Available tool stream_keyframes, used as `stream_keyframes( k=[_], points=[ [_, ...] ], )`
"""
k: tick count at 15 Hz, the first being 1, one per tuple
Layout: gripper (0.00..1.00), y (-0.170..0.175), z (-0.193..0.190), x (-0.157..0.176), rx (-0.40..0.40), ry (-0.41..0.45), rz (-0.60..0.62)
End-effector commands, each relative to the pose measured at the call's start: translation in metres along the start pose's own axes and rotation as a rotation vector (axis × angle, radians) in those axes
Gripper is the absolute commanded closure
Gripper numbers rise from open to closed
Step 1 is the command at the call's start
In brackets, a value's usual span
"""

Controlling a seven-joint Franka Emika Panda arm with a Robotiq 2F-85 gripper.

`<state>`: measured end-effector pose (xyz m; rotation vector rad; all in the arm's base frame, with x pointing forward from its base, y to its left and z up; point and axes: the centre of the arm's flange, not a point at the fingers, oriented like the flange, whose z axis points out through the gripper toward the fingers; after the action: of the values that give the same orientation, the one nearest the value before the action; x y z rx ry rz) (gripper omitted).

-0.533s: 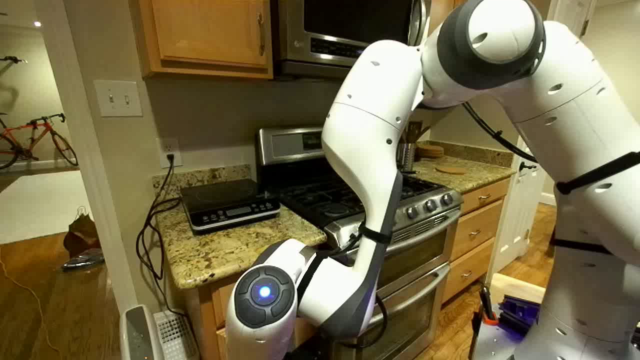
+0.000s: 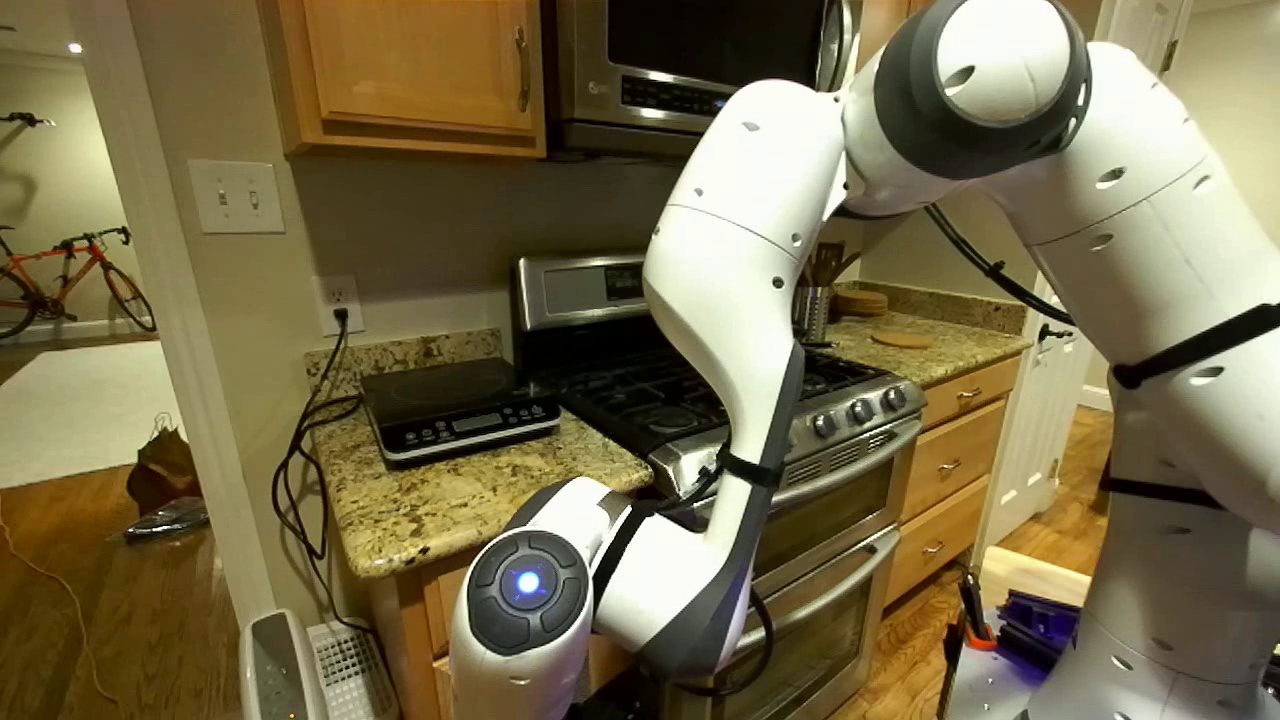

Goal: Open the top left drawer

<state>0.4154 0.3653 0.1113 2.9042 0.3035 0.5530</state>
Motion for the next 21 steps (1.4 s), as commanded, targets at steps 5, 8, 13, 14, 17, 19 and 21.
stream_keyframes(
  k=[5, 8, 13, 14, 17, 19, 21],
  points=[
    [0.0, 0.0, 0.0, 0.0, 0.0, 0.0, 0.0],
    [0.0, 0.0, 0.0, 0.0, 0.0, 0.0, 0.0],
    [0.0, 0.012, 0.002, 0.004, -0.032, 0.034, -0.019],
    [0.0, 0.019, 0.003, 0.007, -0.04, 0.037, -0.017],
    [0.0, 0.039, 0.007, 0.015, -0.056, 0.037, -0.024],
    [0.0, 0.052, 0.006, 0.017, -0.054, 0.027, -0.075],
    [0.0, 0.062, 0.008, 0.018, -0.05, 0.015, -0.167]
  ],
)
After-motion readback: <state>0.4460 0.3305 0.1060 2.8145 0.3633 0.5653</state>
